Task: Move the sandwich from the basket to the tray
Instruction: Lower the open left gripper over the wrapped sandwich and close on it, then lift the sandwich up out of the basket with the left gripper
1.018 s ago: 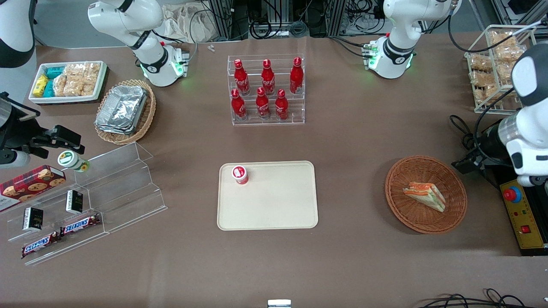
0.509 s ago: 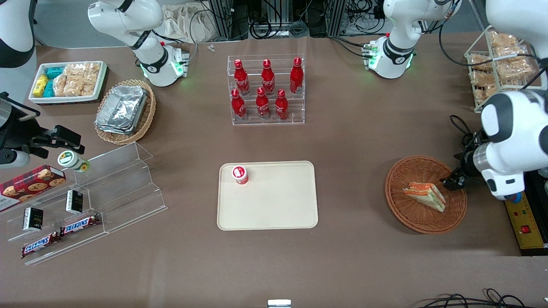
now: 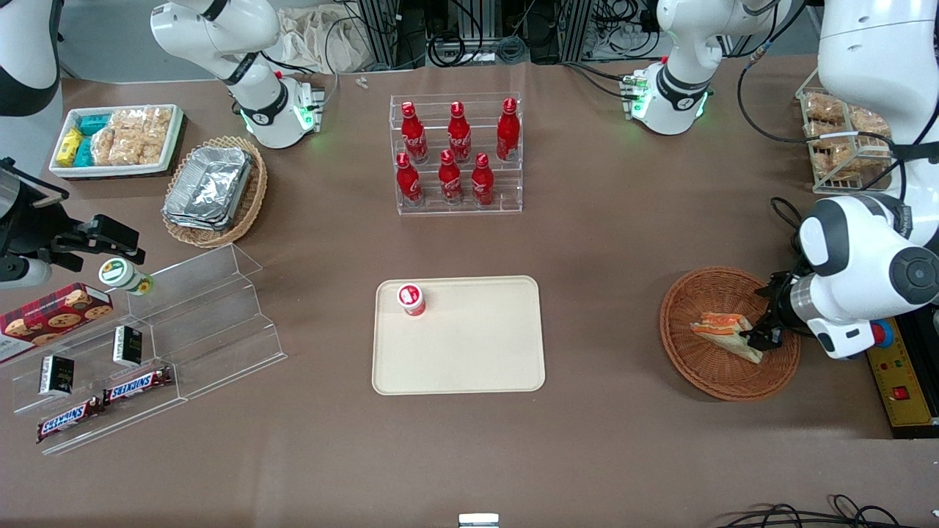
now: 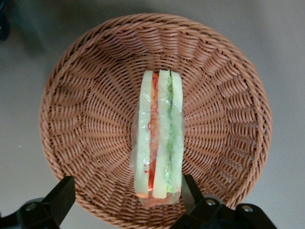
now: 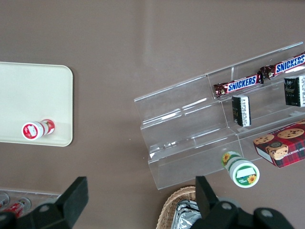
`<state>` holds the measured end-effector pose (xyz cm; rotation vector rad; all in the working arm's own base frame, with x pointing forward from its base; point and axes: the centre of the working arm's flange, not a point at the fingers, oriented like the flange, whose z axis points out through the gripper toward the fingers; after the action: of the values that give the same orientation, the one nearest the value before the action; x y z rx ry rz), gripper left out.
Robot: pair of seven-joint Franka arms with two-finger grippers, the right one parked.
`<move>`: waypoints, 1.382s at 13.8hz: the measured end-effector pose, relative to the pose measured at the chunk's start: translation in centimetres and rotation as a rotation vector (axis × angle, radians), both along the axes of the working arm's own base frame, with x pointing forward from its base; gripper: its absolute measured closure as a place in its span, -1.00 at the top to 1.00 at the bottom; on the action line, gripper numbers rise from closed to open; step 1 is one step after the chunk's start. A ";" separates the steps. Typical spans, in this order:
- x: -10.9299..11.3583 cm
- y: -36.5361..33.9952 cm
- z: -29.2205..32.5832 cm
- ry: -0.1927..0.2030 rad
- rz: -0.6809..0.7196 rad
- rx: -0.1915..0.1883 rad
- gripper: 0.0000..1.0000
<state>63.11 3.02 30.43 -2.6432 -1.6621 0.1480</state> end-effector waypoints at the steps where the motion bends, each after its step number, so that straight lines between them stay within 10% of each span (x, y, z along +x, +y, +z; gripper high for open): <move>1: 0.1 0.0 -0.5 -0.004 0.003 0.002 1.00; 9: 0.1 -0.8 -5.3 -0.010 -0.003 0.009 0.87; 14: 0.2 -1.0 -4.9 -0.016 -0.016 0.008 -0.20; 19: -1.0 -1.2 6.7 0.071 -0.220 -0.050 -0.45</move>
<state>62.10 1.82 37.08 -2.7972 -1.3538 0.2780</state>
